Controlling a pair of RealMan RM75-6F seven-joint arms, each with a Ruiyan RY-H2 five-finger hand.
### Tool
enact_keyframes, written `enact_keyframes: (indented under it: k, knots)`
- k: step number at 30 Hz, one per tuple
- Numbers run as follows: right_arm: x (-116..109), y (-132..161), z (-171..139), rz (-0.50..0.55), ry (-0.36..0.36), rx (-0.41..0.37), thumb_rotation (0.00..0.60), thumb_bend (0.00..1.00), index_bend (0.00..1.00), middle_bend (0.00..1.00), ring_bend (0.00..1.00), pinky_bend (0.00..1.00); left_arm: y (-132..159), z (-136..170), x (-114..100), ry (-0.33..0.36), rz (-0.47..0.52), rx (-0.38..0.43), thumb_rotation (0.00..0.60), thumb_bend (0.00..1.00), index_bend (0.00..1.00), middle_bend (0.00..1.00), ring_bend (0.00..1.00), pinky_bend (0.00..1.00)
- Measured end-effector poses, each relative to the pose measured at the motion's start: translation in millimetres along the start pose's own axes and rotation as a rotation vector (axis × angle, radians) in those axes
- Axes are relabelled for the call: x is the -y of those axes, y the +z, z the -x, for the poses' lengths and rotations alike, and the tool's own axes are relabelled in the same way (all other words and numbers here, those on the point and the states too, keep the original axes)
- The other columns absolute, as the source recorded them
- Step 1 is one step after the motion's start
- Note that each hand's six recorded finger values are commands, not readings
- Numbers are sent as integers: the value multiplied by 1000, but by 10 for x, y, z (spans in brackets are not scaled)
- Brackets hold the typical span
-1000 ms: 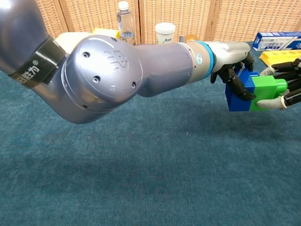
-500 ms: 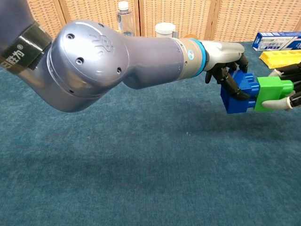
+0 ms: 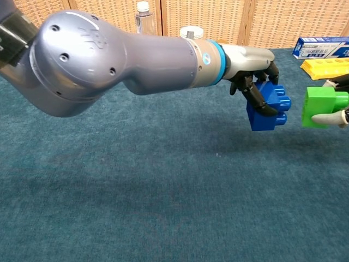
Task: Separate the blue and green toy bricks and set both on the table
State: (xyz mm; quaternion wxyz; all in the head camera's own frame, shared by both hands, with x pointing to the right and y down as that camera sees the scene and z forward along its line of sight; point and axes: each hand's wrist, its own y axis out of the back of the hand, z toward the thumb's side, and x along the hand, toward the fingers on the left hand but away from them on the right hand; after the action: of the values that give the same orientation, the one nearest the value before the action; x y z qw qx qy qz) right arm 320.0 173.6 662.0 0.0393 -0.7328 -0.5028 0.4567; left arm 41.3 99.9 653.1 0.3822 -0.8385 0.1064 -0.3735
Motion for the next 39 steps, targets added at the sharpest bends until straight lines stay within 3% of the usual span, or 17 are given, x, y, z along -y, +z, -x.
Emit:
enact_keyframes:
  k: [7, 12, 21, 28, 39]
  knots:
    - [-118, -143, -30, -35, -10, 27, 600, 248, 564, 645, 739, 551, -240, 199, -73, 6, -5, -17, 396, 399, 500, 419, 387, 425]
    - [-78, -218, -36, -58, 17, 38, 600, 248, 546, 600, 668, 501, -451, 448, -113, 5, -19, -32, 394, 400, 501, 419, 387, 425]
    - [28, -341, -7, -103, 51, 64, 600, 250, 408, 464, 505, 388, -734, 704, -49, -7, -42, -78, 395, 400, 499, 419, 387, 421]
    - [1, -380, -32, -111, 50, 67, 600, 258, 290, 340, 388, 314, -767, 703, 59, -19, -43, -79, 397, 400, 500, 419, 387, 413]
    - [-288, -166, -169, -111, -36, -10, 600, 258, 279, 331, 382, 308, -683, 563, 260, -50, -63, -65, 395, 399, 500, 419, 387, 400]
